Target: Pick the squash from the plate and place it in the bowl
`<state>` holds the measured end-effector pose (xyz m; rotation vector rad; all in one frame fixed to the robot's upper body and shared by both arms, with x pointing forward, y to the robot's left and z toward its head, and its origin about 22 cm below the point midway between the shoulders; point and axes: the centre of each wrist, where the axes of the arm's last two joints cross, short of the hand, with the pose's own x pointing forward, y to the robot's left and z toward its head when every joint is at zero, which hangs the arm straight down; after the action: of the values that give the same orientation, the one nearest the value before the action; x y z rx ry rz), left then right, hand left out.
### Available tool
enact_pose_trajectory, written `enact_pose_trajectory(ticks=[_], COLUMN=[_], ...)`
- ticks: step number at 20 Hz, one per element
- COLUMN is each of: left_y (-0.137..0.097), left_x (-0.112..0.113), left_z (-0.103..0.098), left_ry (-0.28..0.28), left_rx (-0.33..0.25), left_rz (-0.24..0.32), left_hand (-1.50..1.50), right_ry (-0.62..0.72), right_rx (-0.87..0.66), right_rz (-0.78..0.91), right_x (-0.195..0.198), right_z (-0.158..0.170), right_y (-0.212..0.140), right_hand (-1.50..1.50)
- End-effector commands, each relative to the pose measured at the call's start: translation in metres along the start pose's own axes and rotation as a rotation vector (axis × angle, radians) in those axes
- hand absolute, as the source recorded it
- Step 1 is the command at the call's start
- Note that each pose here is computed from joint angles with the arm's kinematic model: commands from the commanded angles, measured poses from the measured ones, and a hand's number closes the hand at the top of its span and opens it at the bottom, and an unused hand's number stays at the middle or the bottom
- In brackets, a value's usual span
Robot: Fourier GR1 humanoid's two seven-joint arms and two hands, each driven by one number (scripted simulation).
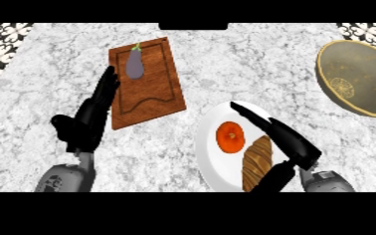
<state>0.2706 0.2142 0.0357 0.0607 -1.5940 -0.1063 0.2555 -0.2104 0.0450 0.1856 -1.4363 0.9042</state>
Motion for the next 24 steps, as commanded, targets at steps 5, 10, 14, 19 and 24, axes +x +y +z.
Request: enact_pose_trajectory(ticks=[5, 10, 14, 19, 24], left_y=[0.002, 0.002, -0.014, -0.022, 0.011], left_x=[-0.014, 0.006, -0.008, -0.014, -0.005], left_z=[-0.013, 0.01, 0.015, 0.002, -0.003], left_ry=[-0.009, -0.006, 0.0, 0.01, 0.005], left_rx=[0.009, -0.01, 0.015, -0.002, 0.011], left_rz=[-0.013, -0.007, -0.008, 0.016, -0.012], left_hand=[0.0, 0.0, 0.0, 0.0, 0.0], right_ry=[0.011, 0.023, 0.091, 0.11, 0.106], right_rx=[0.011, -0.015, -0.051, -0.032, 0.028], right_rz=[-0.032, -0.016, 0.137, 0.182, 0.143], right_x=[-0.038, -0.047, -0.049, -0.061, -0.078], right_z=[-0.01, -0.029, -0.038, -0.044, -0.043], right_y=[0.029, 0.019, 0.027, -0.001, 0.04], right_hand=[-1.5, -1.5, -1.5, -1.5, -1.5])
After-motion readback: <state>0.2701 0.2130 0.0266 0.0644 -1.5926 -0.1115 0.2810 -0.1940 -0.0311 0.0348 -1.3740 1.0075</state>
